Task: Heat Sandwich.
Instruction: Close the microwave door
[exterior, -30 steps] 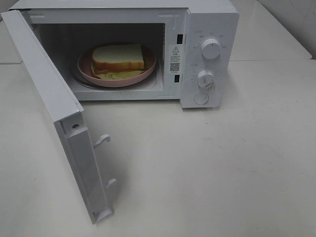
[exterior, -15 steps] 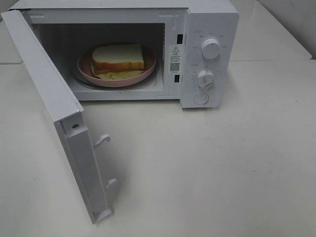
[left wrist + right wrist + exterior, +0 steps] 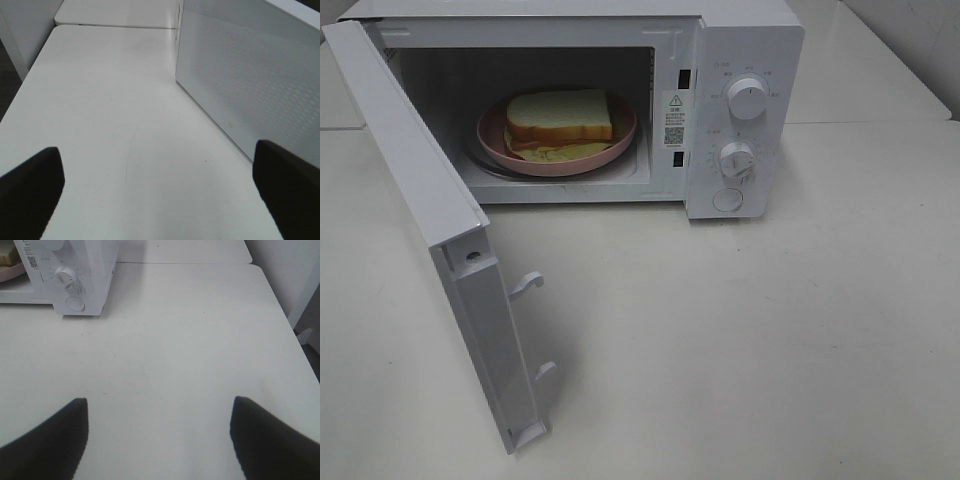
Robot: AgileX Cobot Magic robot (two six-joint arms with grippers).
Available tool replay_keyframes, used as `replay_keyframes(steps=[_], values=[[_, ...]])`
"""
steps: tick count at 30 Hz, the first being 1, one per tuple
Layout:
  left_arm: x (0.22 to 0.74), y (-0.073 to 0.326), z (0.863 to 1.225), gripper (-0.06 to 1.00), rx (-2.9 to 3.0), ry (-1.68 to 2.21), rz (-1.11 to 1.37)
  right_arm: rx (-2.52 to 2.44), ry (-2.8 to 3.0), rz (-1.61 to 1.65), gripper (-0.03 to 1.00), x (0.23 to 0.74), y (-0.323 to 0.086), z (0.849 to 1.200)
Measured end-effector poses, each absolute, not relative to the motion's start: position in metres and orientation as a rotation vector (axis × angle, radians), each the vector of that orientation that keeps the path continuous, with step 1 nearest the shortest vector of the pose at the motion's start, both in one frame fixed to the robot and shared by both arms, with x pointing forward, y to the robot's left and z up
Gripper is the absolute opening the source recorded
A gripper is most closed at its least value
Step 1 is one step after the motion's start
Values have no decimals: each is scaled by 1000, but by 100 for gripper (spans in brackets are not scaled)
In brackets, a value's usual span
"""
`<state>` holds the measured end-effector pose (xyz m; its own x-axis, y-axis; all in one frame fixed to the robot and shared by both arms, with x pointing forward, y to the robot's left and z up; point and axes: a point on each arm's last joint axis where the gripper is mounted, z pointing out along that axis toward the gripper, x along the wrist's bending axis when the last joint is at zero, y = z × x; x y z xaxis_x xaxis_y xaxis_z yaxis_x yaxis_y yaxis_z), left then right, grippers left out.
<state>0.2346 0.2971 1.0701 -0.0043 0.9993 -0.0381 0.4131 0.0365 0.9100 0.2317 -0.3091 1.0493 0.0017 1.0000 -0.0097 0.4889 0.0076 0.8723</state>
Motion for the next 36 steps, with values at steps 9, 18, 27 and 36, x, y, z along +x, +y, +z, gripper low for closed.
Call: replay_keyframes(steps=[9, 18, 27, 36], values=[[265, 298, 1075, 84, 1539, 1595, 886, 1569, 1575, 913, 76, 232, -309, 1049], [303, 300, 1084, 37, 1501, 1575, 915, 1569, 1575, 913, 75, 232, -309, 1049], [340, 302, 1083, 0, 1500, 1590, 912, 1569, 1575, 913, 75, 232, -309, 1049], [379, 305, 1065, 0, 1448, 1557, 963, 1569, 1575, 913, 75, 232, -309, 1049]])
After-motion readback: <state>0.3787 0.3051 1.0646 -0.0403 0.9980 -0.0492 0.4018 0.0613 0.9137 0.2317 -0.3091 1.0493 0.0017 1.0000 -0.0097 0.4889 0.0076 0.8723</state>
